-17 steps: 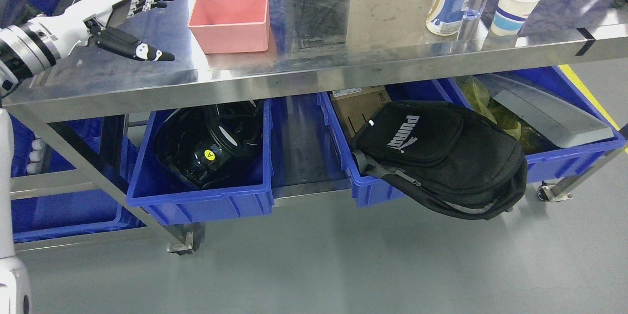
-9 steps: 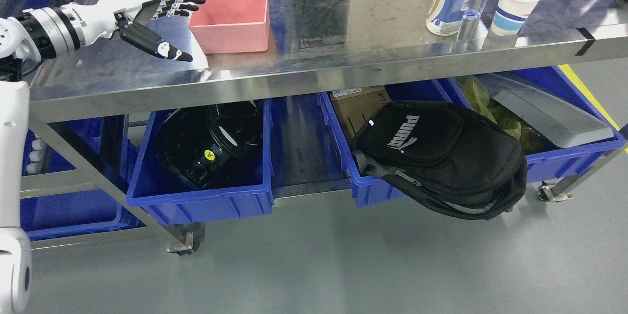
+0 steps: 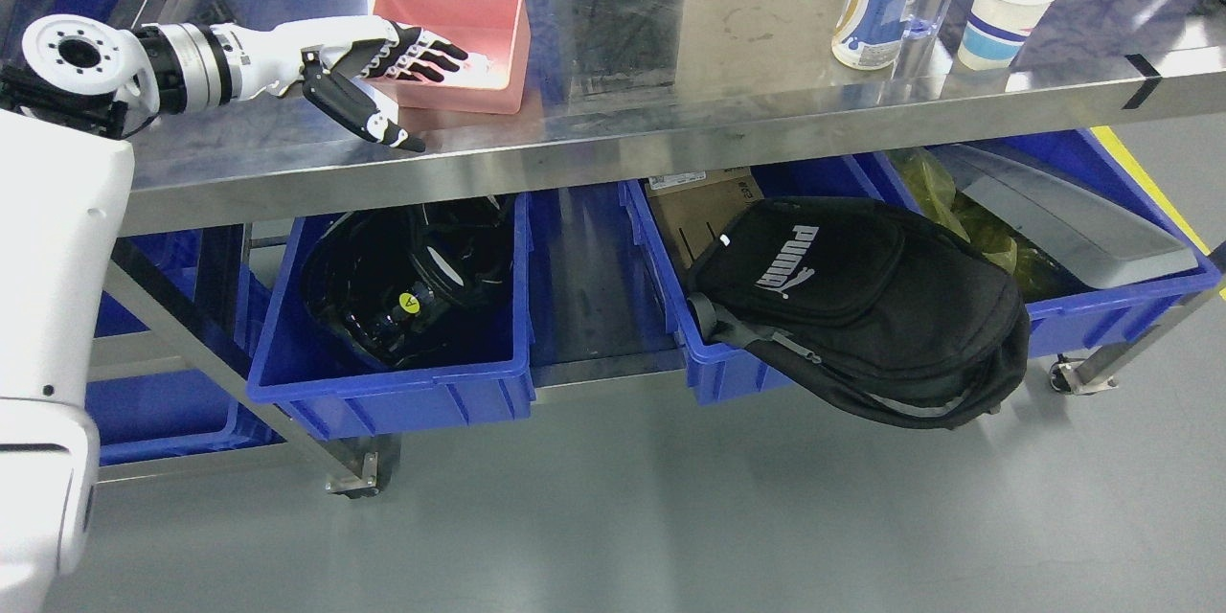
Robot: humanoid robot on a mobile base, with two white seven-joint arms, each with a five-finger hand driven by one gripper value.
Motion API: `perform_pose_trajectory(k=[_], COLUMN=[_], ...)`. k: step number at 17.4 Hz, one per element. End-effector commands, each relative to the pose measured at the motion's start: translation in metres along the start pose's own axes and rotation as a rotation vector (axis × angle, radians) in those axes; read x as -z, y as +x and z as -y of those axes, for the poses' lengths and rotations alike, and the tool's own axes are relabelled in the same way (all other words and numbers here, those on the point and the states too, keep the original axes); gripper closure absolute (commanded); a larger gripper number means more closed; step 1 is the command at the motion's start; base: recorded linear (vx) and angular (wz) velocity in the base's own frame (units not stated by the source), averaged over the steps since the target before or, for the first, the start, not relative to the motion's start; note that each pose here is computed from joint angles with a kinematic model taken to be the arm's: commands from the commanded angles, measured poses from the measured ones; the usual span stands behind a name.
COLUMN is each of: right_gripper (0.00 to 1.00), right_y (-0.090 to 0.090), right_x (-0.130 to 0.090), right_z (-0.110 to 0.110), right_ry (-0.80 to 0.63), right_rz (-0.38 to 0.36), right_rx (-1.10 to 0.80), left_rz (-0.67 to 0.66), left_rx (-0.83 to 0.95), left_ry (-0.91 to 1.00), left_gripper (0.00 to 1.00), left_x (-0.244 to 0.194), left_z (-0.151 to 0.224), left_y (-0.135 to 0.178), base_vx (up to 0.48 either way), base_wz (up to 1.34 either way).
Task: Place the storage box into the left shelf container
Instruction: 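Grasp the rim of the pink box with the left hand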
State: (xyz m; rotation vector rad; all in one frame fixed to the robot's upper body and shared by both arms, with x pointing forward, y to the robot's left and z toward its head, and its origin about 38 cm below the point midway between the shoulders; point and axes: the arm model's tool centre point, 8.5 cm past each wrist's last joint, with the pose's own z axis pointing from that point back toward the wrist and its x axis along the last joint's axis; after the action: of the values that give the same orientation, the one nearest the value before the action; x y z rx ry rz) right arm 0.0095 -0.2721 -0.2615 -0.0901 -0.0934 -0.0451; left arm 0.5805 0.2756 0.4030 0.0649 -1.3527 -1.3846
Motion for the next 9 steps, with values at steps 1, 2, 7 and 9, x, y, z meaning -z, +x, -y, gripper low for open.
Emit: perform_pose_trajectory(k=[1,2,7,9], right_gripper=[0.00,0.00,0.00,0.00], right_y=[0.002,0.002,0.002,0.002], right_x=[0.000,0.000,0.000,0.000], right_z=[0.011,0.011,0.011,0.011], right_ry=[-0.017,-0.017,-0.017,-0.017], right_rz=[0.011,0.011,0.011,0.011], right_rx=[0.001,0.001,0.001,0.001], left_rz=[-0.072,-0.058,0.010,0.044], left_rx=[-0.097,-0.105,-0.120,-0.137], left_ry=[-0.115,-0.105,-0.058,-0.032], left_gripper=[0.31,0.35,0.75,0.85], left_x=[0.041,0.041,0.037,0.033], left_z=[0.028,0.026,0.014,0.011], left_y=[-0.018,-0.016,-0.004,-0.008], base_vx=[0.000,0.000,0.000,0.000], base_wz=[0.00,0.00,0.00,0.01])
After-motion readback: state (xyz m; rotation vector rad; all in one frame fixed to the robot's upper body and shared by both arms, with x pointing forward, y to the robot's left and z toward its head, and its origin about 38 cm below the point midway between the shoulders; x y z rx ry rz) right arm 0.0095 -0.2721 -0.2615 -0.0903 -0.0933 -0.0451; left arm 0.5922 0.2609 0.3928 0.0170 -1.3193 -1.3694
